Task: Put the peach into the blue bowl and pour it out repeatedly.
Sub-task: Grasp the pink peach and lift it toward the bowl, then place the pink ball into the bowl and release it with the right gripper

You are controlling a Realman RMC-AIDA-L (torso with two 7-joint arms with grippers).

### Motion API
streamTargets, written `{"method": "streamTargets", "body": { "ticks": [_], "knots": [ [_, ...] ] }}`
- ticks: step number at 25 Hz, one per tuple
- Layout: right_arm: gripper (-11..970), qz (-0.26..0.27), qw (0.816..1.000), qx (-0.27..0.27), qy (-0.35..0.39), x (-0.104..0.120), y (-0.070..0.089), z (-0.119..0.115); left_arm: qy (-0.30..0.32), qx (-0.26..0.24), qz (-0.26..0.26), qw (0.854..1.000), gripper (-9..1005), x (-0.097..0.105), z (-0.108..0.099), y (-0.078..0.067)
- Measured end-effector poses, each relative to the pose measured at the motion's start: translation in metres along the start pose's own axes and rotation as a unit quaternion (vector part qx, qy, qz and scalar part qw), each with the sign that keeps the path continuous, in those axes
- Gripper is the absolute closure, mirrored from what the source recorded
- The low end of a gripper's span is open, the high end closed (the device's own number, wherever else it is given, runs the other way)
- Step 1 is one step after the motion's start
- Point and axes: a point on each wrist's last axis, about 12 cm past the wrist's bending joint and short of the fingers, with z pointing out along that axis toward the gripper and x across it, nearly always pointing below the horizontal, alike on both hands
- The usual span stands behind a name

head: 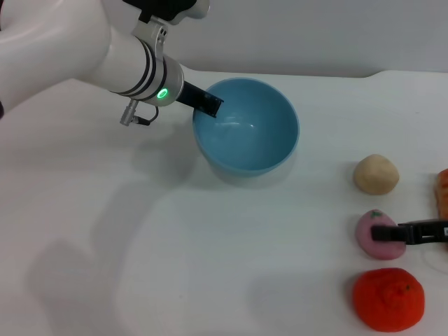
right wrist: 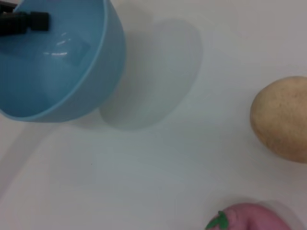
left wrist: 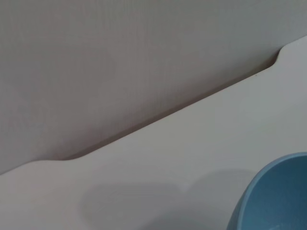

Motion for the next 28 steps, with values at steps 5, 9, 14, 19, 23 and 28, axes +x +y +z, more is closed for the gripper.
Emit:
{"method": "streamTargets", "body": {
  "ticks": [5,9,14,19,23,28],
  "knots": [
    [741,-0.014,1.000,-0.010,-0.013,-0.010,0.004,-0.008,0.001,0.001,-0.002,1.000,997,0.002,0.000,0.000],
    [805,-0.039,0.995,-0.064,-0.061,-0.030,0.021,-0.026,0.004,0.008,0.003,1.000,997,0.004,0.002,-0.006],
    [826,-0.103,0.980,-0.128,-0.110,-0.063,0.051,-0.043,0.007,0.028,0.003,1.000,998,0.008,0.006,-0.016],
    [849,-0.142,0.969,-0.161,-0.126,-0.091,0.075,-0.036,0.007,0.043,0.009,0.999,998,0.010,0.010,-0.027],
    [875,-0.124,0.971,-0.160,-0.125,-0.101,0.079,-0.014,0.005,0.050,0.009,0.999,997,0.010,0.011,-0.031],
    [808,-0.137,0.975,-0.137,-0.107,-0.103,0.081,0.008,0.002,0.051,0.008,0.999,997,0.010,0.011,-0.031]
  ]
}}
